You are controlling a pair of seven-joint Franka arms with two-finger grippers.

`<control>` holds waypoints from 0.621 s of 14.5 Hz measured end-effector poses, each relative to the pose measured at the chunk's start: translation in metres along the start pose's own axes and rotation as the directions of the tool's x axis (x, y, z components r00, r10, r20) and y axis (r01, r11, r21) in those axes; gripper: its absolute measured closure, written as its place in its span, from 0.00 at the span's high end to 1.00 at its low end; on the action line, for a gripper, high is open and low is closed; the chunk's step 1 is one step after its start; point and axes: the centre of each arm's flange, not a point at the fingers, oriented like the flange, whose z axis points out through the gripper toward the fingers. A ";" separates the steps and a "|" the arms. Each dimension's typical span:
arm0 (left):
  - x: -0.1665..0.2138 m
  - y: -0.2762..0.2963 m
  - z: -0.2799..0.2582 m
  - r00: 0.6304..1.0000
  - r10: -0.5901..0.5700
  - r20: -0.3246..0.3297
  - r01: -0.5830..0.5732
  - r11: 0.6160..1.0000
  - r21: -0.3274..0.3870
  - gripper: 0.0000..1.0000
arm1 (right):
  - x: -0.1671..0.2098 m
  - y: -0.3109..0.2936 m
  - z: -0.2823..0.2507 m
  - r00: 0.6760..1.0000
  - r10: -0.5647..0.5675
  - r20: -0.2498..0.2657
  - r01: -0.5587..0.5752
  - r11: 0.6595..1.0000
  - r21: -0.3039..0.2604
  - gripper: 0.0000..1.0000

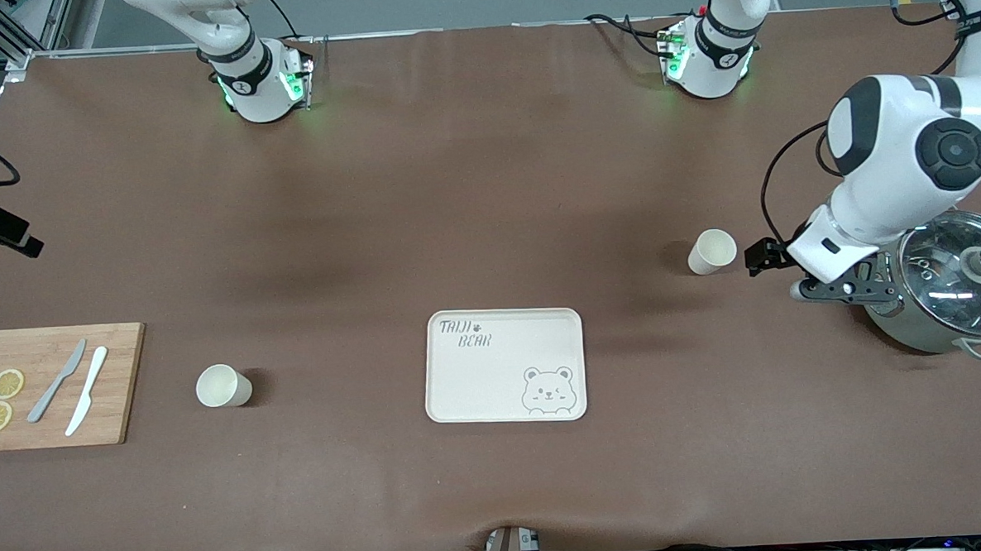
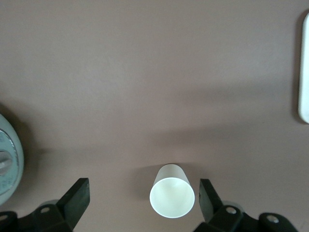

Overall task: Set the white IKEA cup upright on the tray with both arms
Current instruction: 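Reach the left gripper down to the white cup beside the pot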

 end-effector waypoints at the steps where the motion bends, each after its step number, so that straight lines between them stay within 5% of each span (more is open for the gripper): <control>1: -0.008 0.000 0.010 1.000 0.000 -0.015 0.000 1.000 0.000 1.00 | 0.000 -0.001 -0.004 1.000 -0.002 -0.007 0.002 1.000 0.001 1.00; 9: -0.073 -0.004 0.097 0.989 -0.018 -0.146 0.016 1.000 -0.015 1.00 | 0.001 -0.008 -0.003 1.000 -0.015 0.001 0.015 1.000 0.001 1.00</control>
